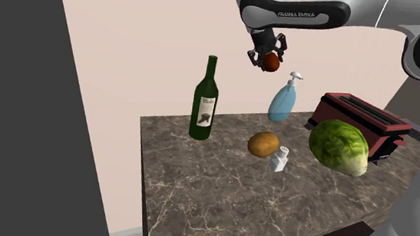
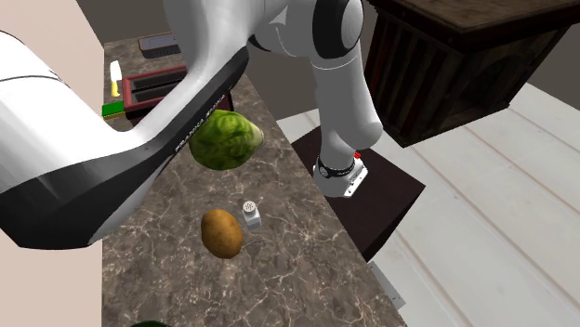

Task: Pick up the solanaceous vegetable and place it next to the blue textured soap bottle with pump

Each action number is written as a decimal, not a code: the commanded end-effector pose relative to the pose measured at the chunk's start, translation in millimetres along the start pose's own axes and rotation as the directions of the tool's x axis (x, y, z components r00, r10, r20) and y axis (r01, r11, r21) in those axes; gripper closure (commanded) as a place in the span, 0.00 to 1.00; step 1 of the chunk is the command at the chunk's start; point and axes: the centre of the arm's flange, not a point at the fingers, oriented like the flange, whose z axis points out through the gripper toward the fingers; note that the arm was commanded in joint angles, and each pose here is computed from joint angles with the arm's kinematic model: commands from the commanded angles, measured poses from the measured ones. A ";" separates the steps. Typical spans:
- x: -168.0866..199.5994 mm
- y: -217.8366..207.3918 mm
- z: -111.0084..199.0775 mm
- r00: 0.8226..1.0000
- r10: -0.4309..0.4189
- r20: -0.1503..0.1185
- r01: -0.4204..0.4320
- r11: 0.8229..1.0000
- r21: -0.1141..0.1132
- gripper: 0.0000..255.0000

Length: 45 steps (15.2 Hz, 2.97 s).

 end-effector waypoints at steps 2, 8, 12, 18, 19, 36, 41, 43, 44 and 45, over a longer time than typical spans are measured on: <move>-3.6 -10.3 11.9 1.000 0.000 0.000 0.000 1.000 0.000 1.00; -8.1 -30.2 36.2 1.000 0.000 0.000 0.000 1.000 0.000 1.00; -11.0 -43.4 52.3 1.000 0.000 0.000 0.000 1.000 0.000 1.00; -15.5 -63.3 76.6 1.000 0.000 0.000 0.000 1.000 0.000 1.00; -16.2 -66.6 80.6 1.000 0.000 0.000 0.000 1.000 0.000 1.00; -28.8 -123.0 149.4 1.000 0.000 0.000 0.000 1.000 0.000 1.00; -32.5 -139.6 169.6 1.000 0.000 0.000 0.000 1.000 0.000 1.00; -34.0 -146.2 177.7 1.000 0.000 0.000 0.000 1.000 0.000 1.00; -34.7 -149.5 181.7 1.000 0.000 0.000 0.000 1.000 0.000 1.00; -35.5 -152.8 185.8 1.000 0.000 0.000 0.000 1.000 0.000 1.00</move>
